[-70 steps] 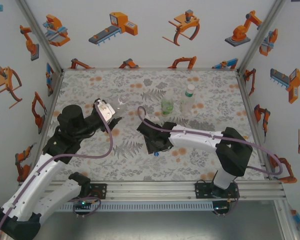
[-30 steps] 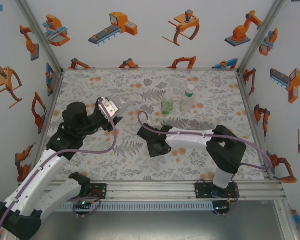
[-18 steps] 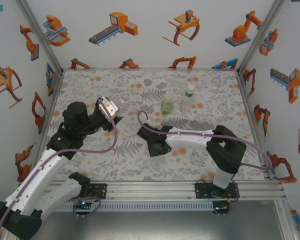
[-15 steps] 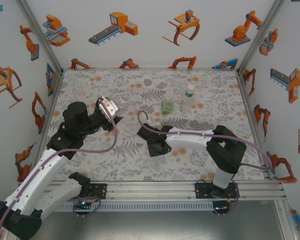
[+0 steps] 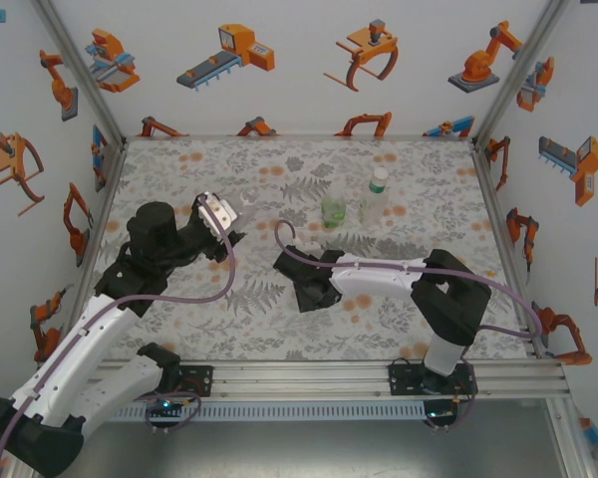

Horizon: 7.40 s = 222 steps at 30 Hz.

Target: Screw on the bottle caps

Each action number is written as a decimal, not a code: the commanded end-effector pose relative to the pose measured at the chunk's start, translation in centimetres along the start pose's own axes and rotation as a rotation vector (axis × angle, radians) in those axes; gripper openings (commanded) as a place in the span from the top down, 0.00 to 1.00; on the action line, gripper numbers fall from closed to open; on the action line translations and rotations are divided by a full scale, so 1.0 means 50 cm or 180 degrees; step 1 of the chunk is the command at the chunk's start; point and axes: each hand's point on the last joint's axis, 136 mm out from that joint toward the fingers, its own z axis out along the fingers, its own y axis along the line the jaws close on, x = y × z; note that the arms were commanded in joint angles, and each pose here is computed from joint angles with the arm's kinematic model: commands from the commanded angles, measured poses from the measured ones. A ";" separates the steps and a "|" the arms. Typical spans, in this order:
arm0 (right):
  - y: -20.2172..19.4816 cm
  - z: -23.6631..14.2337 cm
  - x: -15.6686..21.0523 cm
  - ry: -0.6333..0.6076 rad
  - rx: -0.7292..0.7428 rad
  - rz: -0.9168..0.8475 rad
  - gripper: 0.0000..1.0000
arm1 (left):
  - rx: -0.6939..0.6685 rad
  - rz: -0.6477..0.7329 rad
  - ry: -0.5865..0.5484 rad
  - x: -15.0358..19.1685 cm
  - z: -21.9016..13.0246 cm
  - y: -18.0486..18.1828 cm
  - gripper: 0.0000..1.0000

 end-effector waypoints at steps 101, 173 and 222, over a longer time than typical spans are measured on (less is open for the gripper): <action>0.155 -0.664 -0.069 -0.3215 -0.2454 -0.3750 0.93 | 0.1929 0.1112 -0.0103 0.027 -0.033 -0.263 1.00; 0.152 -0.568 -0.106 -0.2406 -0.2392 -0.2562 1.00 | 0.1744 0.1002 0.0035 0.024 -0.018 -0.240 1.00; 0.093 -0.560 -0.189 -0.1832 -0.2630 0.0524 0.38 | 0.1580 0.0906 0.0222 0.049 0.023 -0.225 1.00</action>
